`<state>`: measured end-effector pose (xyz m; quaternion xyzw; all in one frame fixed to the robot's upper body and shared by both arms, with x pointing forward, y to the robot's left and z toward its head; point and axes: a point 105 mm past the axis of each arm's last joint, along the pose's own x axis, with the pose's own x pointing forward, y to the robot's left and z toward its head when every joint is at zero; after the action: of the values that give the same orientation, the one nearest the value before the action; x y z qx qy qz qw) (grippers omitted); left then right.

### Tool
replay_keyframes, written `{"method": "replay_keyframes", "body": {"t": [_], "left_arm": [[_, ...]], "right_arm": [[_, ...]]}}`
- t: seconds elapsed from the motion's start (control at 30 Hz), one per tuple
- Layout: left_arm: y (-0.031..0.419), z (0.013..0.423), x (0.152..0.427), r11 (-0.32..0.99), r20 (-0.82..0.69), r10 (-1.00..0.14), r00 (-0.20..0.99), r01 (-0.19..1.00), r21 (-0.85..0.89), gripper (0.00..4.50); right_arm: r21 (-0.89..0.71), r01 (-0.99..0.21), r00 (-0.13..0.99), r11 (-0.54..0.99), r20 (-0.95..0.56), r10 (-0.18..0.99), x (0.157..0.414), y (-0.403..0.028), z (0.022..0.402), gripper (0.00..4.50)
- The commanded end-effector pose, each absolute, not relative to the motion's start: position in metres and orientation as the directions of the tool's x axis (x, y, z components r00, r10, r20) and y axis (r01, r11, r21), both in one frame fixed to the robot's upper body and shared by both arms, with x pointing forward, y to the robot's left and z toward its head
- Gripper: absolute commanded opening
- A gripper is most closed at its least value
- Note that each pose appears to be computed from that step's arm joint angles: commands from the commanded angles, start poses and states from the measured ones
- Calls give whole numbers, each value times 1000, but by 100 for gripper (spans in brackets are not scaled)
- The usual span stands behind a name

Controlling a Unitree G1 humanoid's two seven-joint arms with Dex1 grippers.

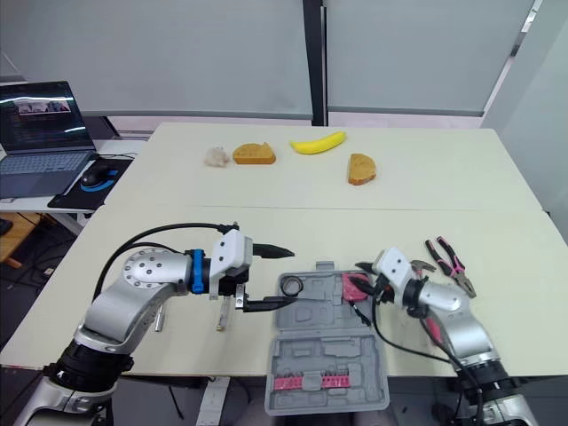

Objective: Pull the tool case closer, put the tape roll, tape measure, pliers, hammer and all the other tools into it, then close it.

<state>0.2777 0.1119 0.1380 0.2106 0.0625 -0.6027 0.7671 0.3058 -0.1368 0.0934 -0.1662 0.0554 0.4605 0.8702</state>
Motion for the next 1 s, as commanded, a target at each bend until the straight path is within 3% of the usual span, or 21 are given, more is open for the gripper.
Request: {"method": "replay_keyframes", "body": {"t": [0.03, 0.13, 0.3, 0.63, 0.8, 1.0], "left_arm": [[146, 155, 289, 307, -315, -873, 373, 921, 239, 450], [198, 168, 299, 475, -291, -805, 518, 855, 209, 450], [279, 169, 292, 641, -370, -659, 655, 746, 177, 450], [400, 174, 273, 866, -415, -352, 839, 460, 196, 450], [419, 162, 263, 893, -435, -301, 848, 411, 183, 450], [416, 158, 262, 891, -432, -318, 844, 421, 167, 450]], "right_arm": [[-259, -830, 548, 494, -218, 807, 294, -158, 138, 267], [-287, -809, 583, 513, -275, 765, 283, -198, 155, 311], [-311, -751, 661, 583, -357, 660, 272, -249, 170, 445], [-326, -536, 826, 778, -391, 405, 259, -353, 166, 445], [-310, -507, 842, 804, -379, 385, 256, -364, 160, 445], [-294, -514, 835, 806, -386, 391, 257, -360, 157, 445]]}}
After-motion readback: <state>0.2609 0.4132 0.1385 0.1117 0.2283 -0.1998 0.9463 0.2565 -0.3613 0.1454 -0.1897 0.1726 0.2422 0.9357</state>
